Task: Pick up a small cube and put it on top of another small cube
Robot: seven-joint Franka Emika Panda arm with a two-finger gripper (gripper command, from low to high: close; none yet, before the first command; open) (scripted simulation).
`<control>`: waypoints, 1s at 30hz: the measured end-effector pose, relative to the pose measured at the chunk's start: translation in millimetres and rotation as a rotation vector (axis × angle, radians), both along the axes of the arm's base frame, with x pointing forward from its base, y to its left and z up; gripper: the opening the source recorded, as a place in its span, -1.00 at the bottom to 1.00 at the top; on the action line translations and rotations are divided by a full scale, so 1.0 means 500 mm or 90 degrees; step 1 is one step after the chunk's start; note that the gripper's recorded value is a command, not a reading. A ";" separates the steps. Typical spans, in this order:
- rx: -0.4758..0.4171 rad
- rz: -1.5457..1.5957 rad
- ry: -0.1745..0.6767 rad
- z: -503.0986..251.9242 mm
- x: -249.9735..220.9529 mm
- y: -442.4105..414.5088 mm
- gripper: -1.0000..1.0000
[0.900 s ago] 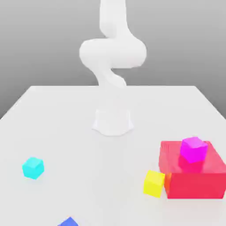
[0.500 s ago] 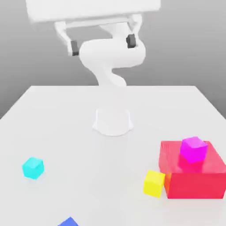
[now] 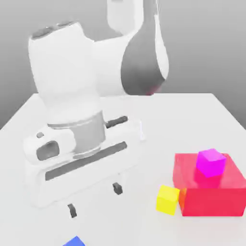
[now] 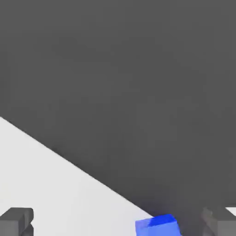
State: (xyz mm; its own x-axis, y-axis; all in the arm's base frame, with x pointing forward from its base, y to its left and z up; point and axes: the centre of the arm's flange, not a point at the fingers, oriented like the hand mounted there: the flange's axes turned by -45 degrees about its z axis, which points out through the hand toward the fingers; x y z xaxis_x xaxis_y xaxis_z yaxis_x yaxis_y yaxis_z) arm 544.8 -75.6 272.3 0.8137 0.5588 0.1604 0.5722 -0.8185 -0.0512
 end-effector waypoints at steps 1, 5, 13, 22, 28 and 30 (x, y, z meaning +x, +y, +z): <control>-0.011 0.013 0.009 -0.026 -0.002 -0.008 0.00; -0.063 0.067 0.043 -0.121 -0.015 -0.043 0.00; -0.090 0.095 0.059 -0.280 -0.022 -0.062 -1.00; -0.090 0.101 0.060 -0.174 -0.025 -0.056 -1.00; -0.095 0.248 0.071 -0.119 -0.097 0.099 -1.00; -0.097 0.306 0.070 -0.107 -0.130 0.154 -1.00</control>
State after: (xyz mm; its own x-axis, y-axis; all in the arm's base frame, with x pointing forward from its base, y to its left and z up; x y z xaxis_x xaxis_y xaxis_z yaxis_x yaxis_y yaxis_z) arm 479.8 1.2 219.1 0.4672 0.8838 -0.0231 0.8833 -0.4678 -0.0327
